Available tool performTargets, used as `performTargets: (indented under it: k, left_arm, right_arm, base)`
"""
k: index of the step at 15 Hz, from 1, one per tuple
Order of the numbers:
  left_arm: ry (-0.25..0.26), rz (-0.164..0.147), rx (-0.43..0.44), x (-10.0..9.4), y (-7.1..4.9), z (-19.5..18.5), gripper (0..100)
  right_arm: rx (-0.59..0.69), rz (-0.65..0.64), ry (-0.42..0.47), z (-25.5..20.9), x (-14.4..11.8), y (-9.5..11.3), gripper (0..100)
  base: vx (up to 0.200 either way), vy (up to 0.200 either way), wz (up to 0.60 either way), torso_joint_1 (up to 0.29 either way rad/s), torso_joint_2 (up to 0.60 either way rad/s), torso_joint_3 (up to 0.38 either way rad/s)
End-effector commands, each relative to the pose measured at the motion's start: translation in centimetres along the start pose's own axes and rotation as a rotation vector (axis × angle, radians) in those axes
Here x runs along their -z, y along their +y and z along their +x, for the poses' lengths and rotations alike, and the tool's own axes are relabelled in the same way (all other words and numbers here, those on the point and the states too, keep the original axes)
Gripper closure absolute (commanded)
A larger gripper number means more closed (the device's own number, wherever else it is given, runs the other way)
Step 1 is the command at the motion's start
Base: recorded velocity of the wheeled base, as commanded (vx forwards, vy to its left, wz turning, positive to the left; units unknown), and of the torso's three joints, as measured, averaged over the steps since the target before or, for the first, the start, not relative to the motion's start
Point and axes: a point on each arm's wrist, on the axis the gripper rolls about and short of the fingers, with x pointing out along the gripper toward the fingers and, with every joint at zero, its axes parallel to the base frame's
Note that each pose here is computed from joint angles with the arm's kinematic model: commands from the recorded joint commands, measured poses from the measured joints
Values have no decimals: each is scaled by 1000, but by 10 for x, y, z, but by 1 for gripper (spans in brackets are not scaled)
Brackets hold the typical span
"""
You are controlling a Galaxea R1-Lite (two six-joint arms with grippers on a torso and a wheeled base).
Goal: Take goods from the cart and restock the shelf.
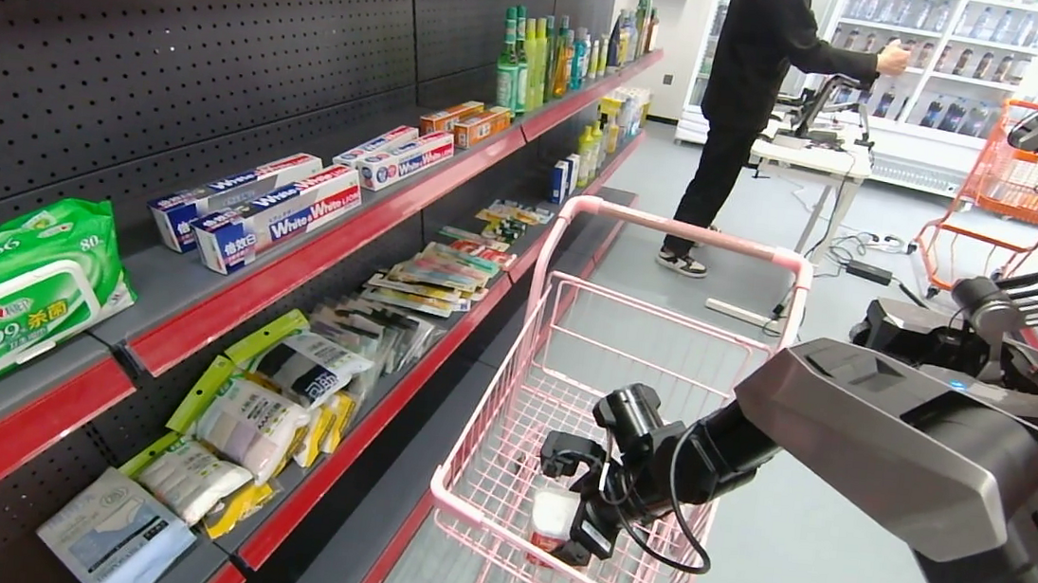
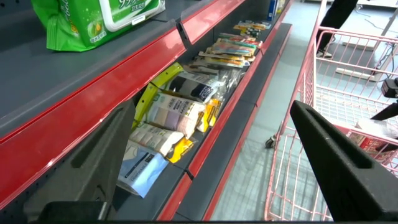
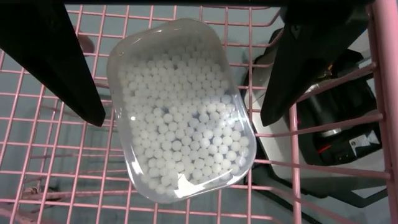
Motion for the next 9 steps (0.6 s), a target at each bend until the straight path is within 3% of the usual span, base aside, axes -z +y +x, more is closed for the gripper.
performTargets:
  k: [1,9]
  left_arm:
    - [1,0,0,0,0,0,0]
    - [1,0,0,0,0,0,0]
  right_arm:
    - [-1,-5,-1,0,0,0,0]
    - [6,-20,10,1,-2,3,0]
  base:
    - [0,0,0,0,0,0]
    - [0,0,0,0,0,0]
